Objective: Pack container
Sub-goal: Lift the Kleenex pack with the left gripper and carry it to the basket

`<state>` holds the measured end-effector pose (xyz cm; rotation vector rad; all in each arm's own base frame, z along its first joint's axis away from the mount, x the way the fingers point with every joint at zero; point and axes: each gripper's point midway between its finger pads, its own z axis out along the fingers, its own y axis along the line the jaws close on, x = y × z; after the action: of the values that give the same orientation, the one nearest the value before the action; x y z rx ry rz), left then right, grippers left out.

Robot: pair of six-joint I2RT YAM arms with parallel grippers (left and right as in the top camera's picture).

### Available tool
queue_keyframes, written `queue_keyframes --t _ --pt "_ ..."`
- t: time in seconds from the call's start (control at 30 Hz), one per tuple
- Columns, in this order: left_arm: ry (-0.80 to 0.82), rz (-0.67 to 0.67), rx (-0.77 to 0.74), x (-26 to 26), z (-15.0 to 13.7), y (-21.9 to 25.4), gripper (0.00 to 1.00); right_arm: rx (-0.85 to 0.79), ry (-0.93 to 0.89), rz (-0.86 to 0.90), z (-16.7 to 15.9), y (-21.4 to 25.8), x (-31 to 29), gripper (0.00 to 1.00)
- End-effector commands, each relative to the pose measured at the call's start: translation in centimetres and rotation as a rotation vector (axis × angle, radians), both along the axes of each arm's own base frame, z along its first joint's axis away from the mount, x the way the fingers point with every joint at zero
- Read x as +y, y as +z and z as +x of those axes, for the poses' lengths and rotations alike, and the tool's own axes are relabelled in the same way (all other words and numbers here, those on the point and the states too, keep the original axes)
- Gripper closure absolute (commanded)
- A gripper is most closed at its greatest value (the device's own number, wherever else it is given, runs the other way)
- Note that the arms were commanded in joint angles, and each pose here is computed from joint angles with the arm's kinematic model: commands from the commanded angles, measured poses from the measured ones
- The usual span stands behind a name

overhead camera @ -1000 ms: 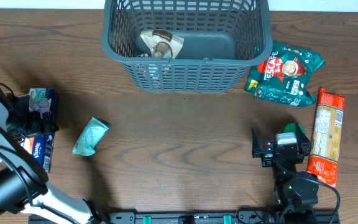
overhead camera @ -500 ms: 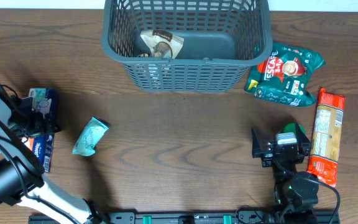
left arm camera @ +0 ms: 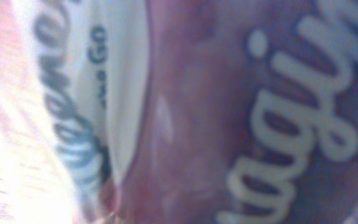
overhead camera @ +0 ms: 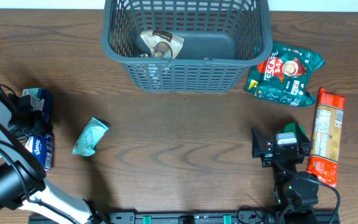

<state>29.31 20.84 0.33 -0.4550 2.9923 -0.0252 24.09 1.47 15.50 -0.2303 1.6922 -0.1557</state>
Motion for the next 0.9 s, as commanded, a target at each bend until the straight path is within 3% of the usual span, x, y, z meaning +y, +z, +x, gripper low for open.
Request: queue_keyframes --t 0.0,0.2,0.43,0.87 --pt "0.051 -0.046 0.037 -0.8 -0.9 -1.6 0.94 -0.001 -0.004 0.016 0.0 -0.1 -0.1 0.01" --pt "0.084 -0.103 -0.157 -0.9 3.3 3.2 0.94 -0.001 -0.004 0.016 0.0 -0.1 -0.1 0.01" --pt "0.034 -0.120 -0.440 -1.9 8.3 13.6 0.94 -0.001 -0.004 0.016 0.0 -0.1 -0.1 0.01" --pt "-0.358 0.093 -0.864 -11.0 15.0 36.6 0.94 -0.001 -0.004 0.016 0.0 -0.1 -0.1 0.01"
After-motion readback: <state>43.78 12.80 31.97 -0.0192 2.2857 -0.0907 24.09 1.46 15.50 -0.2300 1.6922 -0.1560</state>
